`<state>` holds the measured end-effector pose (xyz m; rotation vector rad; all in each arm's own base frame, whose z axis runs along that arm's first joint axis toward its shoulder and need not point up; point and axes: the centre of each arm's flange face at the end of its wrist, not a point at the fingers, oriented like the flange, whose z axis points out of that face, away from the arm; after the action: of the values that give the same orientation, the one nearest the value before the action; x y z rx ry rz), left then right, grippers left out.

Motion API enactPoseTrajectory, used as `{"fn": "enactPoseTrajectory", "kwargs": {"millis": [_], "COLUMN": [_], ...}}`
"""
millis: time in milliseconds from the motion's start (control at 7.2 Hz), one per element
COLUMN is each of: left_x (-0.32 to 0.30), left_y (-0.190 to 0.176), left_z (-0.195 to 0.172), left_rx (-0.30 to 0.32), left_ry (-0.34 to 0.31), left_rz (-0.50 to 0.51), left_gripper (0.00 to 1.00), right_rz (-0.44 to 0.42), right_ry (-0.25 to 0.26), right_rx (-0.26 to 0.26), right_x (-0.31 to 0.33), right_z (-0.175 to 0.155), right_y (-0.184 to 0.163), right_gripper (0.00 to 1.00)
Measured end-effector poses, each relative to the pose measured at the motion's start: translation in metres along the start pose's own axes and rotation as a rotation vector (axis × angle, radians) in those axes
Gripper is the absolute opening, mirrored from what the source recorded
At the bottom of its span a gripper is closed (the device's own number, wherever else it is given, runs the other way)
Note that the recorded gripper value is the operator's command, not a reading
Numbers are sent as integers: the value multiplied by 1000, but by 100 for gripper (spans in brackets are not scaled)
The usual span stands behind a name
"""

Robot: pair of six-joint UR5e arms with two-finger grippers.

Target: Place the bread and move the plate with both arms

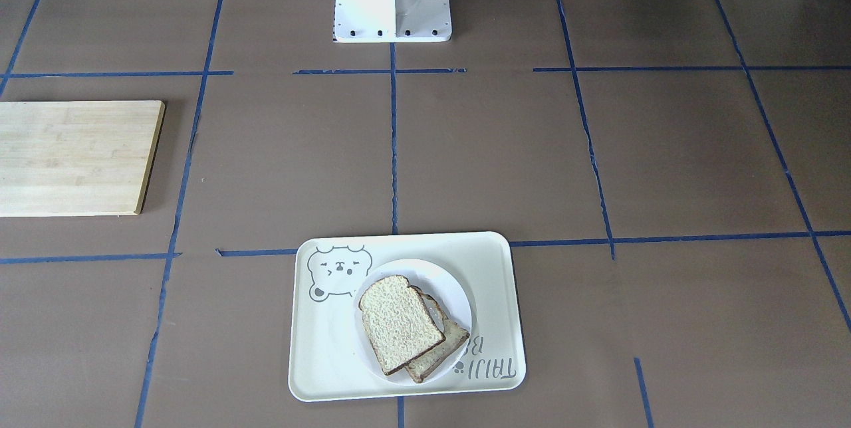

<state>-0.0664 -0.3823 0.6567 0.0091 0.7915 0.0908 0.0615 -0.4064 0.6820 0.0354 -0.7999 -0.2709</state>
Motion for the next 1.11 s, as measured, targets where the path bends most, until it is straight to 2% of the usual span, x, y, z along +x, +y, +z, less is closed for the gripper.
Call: {"fn": "enactPoseTrajectory", "kwargs": {"millis": [1111], "left_x": [0], "left_y": [-3], "left_z": [-1], "left_rx": [3], "left_ry": [-3], "left_rz": [4], "left_gripper": [100], "right_rz": [1], "right_ry": [-12], "right_rx": [5], "right_x": [-2], "right_z": [-1], "right_y": [-1], "right_gripper": [100]}}
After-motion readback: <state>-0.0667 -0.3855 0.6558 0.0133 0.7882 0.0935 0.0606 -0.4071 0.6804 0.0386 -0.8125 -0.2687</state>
